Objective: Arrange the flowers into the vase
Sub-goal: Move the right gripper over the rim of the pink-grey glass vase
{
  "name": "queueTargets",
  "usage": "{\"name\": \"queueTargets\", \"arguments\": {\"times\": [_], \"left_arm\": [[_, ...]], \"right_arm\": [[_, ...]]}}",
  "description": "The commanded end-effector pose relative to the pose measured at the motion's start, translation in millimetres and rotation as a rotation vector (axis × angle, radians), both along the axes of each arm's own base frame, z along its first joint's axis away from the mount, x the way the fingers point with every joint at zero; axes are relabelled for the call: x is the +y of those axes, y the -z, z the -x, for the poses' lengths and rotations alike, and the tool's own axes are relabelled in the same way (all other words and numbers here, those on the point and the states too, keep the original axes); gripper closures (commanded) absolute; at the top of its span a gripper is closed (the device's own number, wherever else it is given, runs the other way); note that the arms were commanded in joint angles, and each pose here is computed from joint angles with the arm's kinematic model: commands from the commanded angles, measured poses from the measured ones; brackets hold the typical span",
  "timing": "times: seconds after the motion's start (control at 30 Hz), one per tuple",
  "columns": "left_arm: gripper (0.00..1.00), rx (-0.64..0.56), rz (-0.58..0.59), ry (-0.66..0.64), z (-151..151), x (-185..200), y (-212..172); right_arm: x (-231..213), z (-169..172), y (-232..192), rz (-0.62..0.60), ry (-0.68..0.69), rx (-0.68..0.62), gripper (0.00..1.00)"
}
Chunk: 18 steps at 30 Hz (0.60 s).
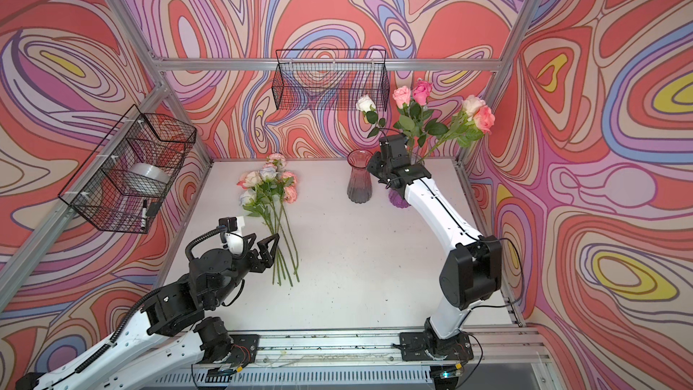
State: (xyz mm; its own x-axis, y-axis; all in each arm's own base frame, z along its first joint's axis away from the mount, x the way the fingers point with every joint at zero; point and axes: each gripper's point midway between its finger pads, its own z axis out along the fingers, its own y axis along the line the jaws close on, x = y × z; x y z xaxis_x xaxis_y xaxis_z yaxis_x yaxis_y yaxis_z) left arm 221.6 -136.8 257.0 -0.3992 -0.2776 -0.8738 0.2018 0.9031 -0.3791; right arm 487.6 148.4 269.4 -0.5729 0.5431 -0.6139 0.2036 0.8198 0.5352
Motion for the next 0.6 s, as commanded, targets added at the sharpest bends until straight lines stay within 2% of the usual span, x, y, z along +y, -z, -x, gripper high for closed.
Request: {"name": "queueTargets", "arguments": {"times": [0.0,0.37,0.57], "left_arm": [[0.22,0.001,0.01,-0.041,-1.0,8.1,2.8],[0.22,-0.009,-0.005,-0.059,-0.3,14.1,0.4],[0.22,-0.007,-0.018,-0.061,-1.7,13.3,2.7]], "right_arm": [[0.8,-18.7,6.7,0.036,0.023,0.008,0.52],[5.5,-41.6,37.0,0.046,0.044,0.059,0.52],[10.5,-46.2,43.9,0.029,0.037,0.064,0.6]]}}
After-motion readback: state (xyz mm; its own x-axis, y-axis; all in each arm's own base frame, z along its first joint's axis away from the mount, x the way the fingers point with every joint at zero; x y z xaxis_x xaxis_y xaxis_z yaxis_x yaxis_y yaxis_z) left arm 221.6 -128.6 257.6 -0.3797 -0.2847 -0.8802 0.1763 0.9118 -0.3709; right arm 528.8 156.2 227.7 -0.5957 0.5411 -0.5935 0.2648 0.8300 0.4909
